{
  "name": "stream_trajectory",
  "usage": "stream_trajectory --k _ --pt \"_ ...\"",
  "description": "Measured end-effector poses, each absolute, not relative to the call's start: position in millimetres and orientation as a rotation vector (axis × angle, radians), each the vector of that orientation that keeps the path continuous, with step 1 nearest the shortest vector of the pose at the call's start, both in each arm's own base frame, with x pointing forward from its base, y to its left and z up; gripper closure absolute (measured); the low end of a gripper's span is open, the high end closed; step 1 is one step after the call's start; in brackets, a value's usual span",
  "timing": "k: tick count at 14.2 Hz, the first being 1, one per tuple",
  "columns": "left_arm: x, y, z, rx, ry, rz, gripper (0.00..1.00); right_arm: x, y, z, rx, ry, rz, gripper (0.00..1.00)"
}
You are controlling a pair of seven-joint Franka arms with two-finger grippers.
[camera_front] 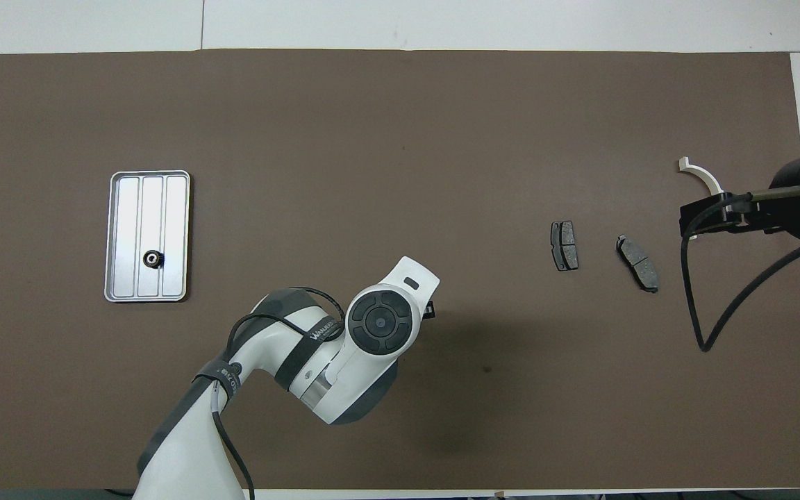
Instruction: Pick bearing gear from pile to tray
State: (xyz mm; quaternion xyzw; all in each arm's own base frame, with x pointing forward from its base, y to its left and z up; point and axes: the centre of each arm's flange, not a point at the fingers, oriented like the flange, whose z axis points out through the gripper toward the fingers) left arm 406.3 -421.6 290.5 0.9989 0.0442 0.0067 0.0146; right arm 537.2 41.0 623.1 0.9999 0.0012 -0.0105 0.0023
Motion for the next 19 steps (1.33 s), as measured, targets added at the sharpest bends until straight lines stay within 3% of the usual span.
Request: stream_trajectory --k 3,4,8,10,14,19 --pt "412 -416 296 3.104 0.158 0.03 0.69 537 37 623 3.139 -0.007 -0.034 0.0" --pt "414 -414 296 3.104 0.164 0.031 0.76 538 36 622 3.139 -0.01 -0.036 0.0" --pt "430 -401 306 3.097 0.169 0.047 0.76 539 31 621 3.139 -0.023 -0.039 0.0" --pt "466 -365 335 3.092 0.115 0.072 0.76 539 30 620 3.139 -0.026 -0.039 0.0" --pt "550 -236 404 3.1 0.061 0.108 0.76 540 30 621 3.14 -0.026 -0.022 0.0" --pt "594 -69 401 3.126 -0.064 0.101 0.76 544 30 624 3.142 -0.027 0.038 0.0"
